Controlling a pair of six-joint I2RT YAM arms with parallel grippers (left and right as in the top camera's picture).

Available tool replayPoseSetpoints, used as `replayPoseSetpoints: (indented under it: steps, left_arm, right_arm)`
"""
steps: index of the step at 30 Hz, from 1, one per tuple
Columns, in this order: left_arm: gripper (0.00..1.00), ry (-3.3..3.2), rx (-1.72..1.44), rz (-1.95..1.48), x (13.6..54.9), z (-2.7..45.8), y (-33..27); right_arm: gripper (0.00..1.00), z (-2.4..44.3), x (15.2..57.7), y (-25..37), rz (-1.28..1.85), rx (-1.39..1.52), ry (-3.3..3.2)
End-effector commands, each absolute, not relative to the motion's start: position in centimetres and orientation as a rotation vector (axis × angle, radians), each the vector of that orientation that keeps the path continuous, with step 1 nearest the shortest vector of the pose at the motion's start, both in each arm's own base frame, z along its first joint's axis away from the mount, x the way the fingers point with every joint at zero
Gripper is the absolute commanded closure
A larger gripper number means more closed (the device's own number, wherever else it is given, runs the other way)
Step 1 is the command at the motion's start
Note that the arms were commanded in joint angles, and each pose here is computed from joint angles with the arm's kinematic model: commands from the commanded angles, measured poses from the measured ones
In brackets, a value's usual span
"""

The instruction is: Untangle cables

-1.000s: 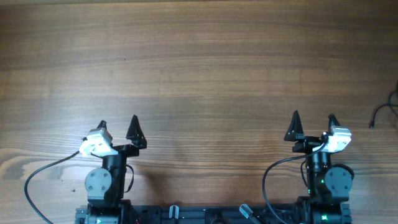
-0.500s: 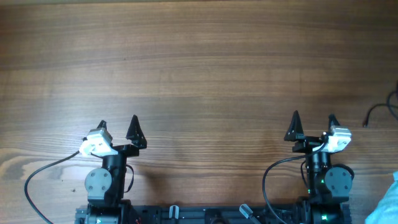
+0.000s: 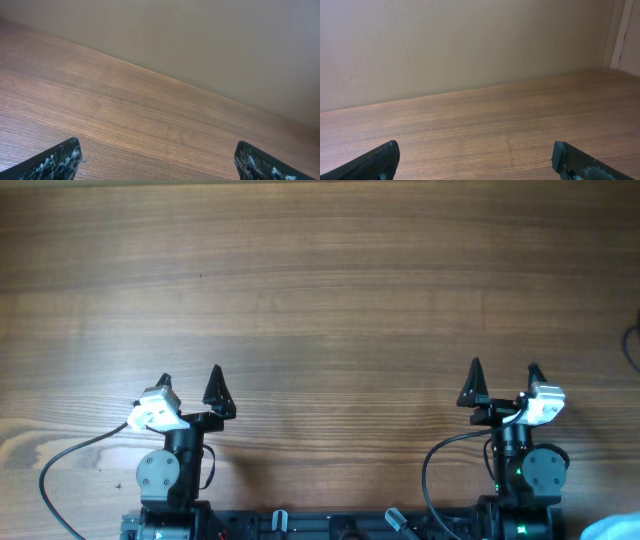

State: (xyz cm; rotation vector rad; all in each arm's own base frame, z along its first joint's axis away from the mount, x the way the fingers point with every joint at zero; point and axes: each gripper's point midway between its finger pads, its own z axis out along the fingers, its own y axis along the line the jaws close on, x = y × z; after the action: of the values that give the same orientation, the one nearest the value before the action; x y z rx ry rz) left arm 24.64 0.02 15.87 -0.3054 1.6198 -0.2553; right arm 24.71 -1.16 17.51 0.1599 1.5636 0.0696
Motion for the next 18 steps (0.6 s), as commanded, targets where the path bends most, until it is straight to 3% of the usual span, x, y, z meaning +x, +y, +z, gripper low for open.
replayPoseSetpoints:
  steps: [1, 18]
  left_arm:
    - [0.00, 1.614, -0.303, -0.219, 24.62, 15.87, 0.47]
    - [0.00, 1.614, -0.303, -0.219, 24.62, 15.87, 0.47]
  right_arm:
    - [0.00, 17.80, 24.63, -1.48, 0.067, 0.182, 1.548]
    - [0.00, 17.81, 24.63, -1.48, 0.068, 0.182, 1.548]
